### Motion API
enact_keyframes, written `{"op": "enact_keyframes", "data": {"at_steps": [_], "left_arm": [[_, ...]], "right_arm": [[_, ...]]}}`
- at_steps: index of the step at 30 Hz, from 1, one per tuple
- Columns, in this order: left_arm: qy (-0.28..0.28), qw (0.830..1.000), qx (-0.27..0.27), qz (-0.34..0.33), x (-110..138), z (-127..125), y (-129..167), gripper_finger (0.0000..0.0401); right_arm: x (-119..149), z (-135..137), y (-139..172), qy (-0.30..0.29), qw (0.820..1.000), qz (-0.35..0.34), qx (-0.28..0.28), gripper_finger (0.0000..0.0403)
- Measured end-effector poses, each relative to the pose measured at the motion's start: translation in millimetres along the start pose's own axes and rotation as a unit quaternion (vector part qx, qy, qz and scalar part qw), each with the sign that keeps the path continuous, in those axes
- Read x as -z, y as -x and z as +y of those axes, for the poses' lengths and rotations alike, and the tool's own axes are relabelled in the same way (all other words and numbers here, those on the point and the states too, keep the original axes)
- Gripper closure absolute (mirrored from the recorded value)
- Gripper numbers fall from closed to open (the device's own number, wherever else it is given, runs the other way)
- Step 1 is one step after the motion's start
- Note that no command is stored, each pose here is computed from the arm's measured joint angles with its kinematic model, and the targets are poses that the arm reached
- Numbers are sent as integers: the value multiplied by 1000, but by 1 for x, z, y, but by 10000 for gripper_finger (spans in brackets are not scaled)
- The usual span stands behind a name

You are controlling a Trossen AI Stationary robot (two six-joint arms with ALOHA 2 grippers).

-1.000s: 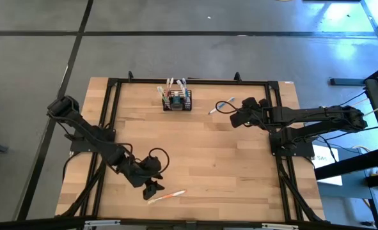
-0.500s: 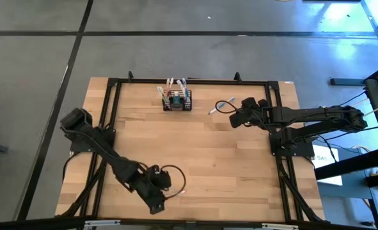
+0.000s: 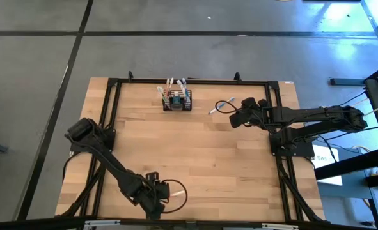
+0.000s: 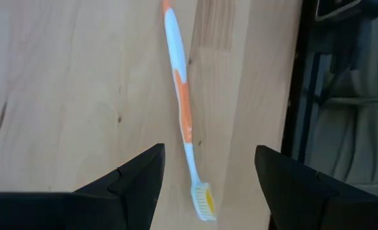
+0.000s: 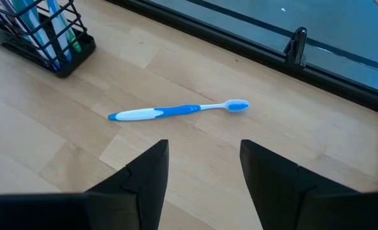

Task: Pick & Place toothbrushing station
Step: Put the orange toothbrush into the black wire organizer

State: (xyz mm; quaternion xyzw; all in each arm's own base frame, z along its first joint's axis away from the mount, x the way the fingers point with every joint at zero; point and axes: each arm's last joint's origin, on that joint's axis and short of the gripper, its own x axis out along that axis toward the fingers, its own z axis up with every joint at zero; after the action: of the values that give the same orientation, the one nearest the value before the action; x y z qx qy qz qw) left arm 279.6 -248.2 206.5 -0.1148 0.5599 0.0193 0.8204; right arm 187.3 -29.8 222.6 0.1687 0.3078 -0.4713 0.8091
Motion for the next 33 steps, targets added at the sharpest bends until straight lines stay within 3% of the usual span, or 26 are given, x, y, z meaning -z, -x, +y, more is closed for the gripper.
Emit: {"op": "enact_keyframes", "data": {"at_steps": [16,33], "left_arm": [[-12,996,-27,84,10,3,-36,162],[-30,992,-62,104,17,6,-60,166]], "right_arm": [[0,0,0,-2,1000,-1,-2,206],[-1,1,0,-3,1000,-3,-3,206]]}}
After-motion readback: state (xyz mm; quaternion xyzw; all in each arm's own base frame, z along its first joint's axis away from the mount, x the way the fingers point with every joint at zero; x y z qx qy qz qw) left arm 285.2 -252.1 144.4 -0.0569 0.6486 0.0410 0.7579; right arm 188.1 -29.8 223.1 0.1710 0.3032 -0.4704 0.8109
